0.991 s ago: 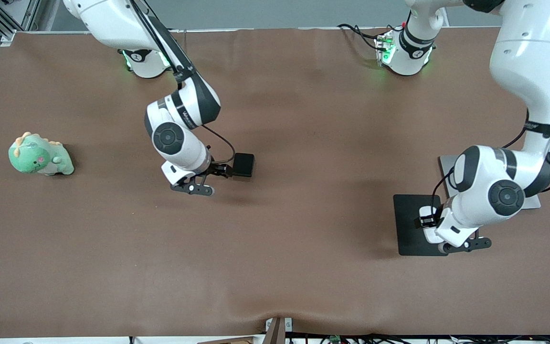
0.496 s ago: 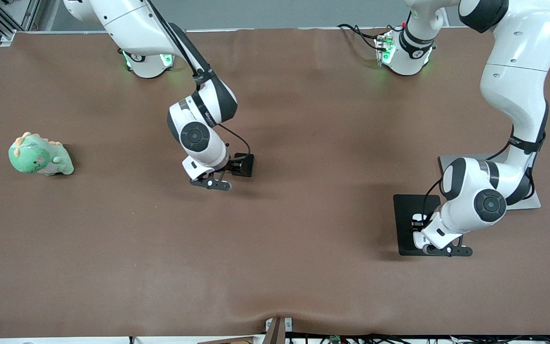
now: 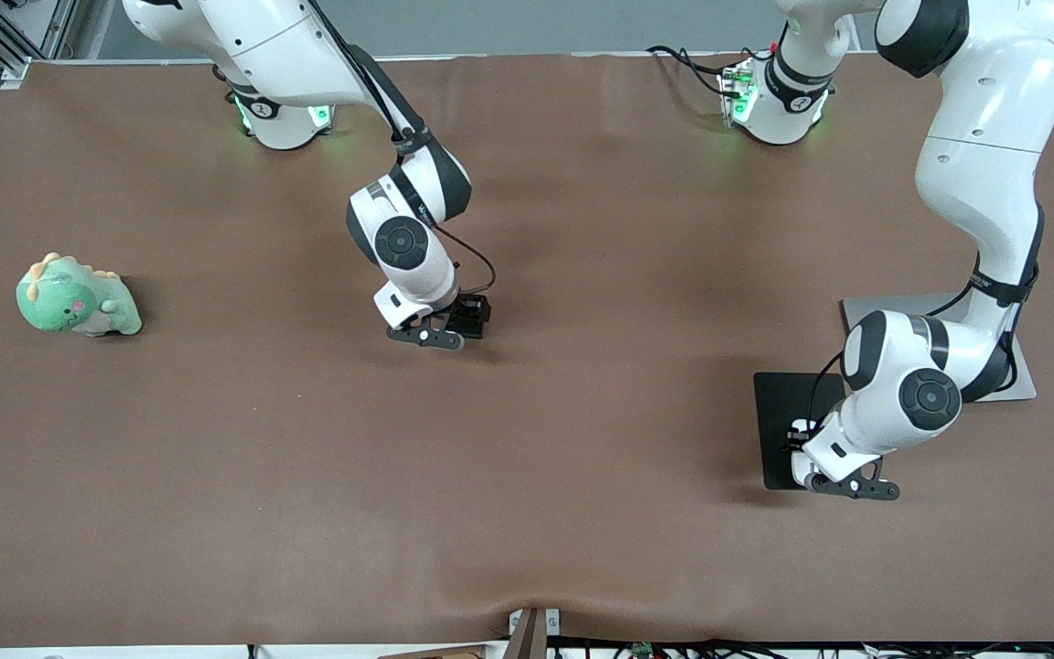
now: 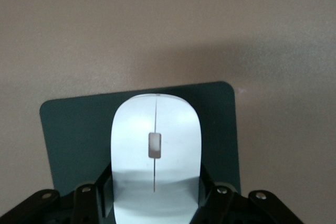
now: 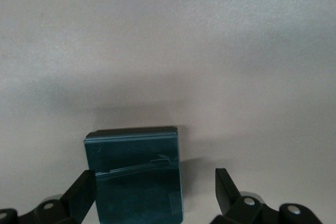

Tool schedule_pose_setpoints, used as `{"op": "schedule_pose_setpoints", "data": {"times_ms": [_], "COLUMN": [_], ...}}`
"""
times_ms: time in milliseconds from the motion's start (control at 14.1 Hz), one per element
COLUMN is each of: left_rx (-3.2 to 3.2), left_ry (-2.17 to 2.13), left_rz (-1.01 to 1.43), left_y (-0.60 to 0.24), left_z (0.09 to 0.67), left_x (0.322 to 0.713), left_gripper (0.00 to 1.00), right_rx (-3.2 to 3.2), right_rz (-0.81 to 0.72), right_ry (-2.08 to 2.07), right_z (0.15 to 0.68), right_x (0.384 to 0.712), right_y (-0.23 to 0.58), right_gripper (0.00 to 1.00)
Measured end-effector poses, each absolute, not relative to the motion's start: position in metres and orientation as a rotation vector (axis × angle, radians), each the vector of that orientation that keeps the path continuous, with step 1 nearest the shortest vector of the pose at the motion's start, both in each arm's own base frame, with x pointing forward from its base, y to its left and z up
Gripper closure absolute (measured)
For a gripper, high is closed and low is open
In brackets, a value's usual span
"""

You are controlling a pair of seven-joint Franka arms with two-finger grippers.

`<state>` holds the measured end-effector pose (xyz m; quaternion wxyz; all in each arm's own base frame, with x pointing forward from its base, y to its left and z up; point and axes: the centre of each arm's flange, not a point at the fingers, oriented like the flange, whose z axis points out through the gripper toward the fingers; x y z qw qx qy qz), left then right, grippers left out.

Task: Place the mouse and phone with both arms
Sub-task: 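Lower the mouse onto the pad while the right gripper grasps the phone, then open and raise the left gripper while the right gripper lifts the phone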

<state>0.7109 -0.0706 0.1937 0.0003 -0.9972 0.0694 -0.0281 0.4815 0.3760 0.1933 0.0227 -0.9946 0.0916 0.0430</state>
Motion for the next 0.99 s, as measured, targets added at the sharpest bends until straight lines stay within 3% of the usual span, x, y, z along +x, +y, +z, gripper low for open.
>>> {"op": "schedule_pose_setpoints", "data": {"times_ms": [283,354,566,637,991], "left_rx": [-3.14,-3.141,-3.141,-3.14,-3.099], "left_ry": [0.218,0.218,0.211,0.205,0.207], "left_rz": [-0.113,-0.113,-0.135,-0.149,-0.061], "left_y": [-0.072,-0.072,-0.069,-0.067,-0.065], "left_z": [0.183,0.182,0.186,0.19,0.263], "left_x": [0.712,0.712,0.715,0.718,0.71], "left_gripper": [0.39,0.34,0.04,0.0,0.0], "right_rx": [-3.068,-3.066,-3.063,-3.063,-3.058], "right_rz": [0.111,0.108,0.103,0.103,0.098], "right_ry": [0.294,0.297,0.3,0.3,0.306], "right_z": [0.187,0.184,0.179,0.179,0.181], "right_x": [0.479,0.478,0.478,0.478,0.479], "right_y": [0.379,0.38,0.381,0.381,0.383], "right_gripper": [0.0,0.0,0.0,0.0,0.0]}}
